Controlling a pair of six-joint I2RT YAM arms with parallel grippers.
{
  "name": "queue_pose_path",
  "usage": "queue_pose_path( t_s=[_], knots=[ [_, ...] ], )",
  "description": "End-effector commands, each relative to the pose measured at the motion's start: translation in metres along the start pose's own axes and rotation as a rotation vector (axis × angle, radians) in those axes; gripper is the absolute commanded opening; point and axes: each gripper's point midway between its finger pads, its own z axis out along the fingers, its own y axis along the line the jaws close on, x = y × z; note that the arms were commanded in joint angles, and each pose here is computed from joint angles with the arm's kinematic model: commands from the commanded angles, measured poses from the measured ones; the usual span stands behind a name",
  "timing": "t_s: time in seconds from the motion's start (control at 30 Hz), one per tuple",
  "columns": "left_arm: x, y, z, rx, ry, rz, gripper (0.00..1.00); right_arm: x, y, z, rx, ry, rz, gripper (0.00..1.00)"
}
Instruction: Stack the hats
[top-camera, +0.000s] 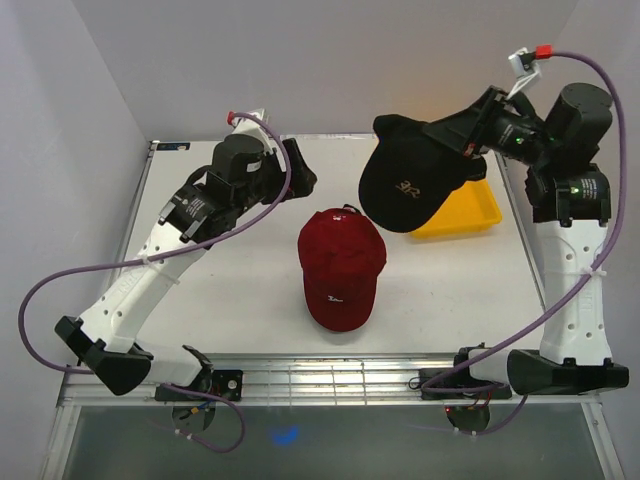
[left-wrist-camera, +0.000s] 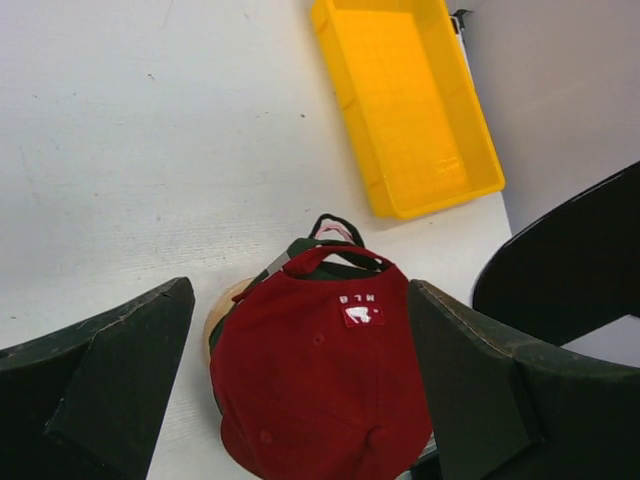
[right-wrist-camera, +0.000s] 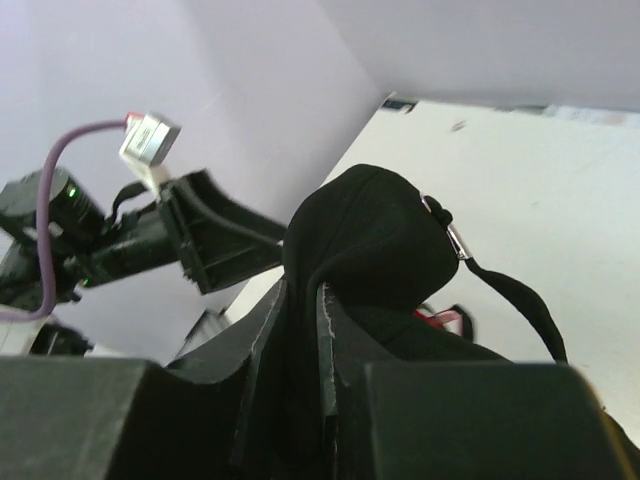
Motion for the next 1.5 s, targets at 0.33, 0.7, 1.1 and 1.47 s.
queue_pose_path(
  t_s=[0.33,0.7,1.1,1.47],
  knots=[
    [-0.034,-0.013,-0.067,0.093,-0.113,-0.113,0.98,0.075,0.075,0.026,-0.080,0.158,-0.009,0.08],
    [-0.021,-0.007,-0.070,0.093,-0.090,-0.124,0.98,0.137,0.103,0.054,-0.100,0.303,-0.001,0.08],
    [-0.009,-0.003,-0.063,0.081,-0.052,-0.119,0.98,0.171,0.081,0.065,-0.065,0.361,-0.080,0.08],
    [0.038,0.012,-0.056,0.079,0.044,-0.150,0.98,0.173,0.054,0.097,0.018,0.351,-0.152,0.08]
  ],
)
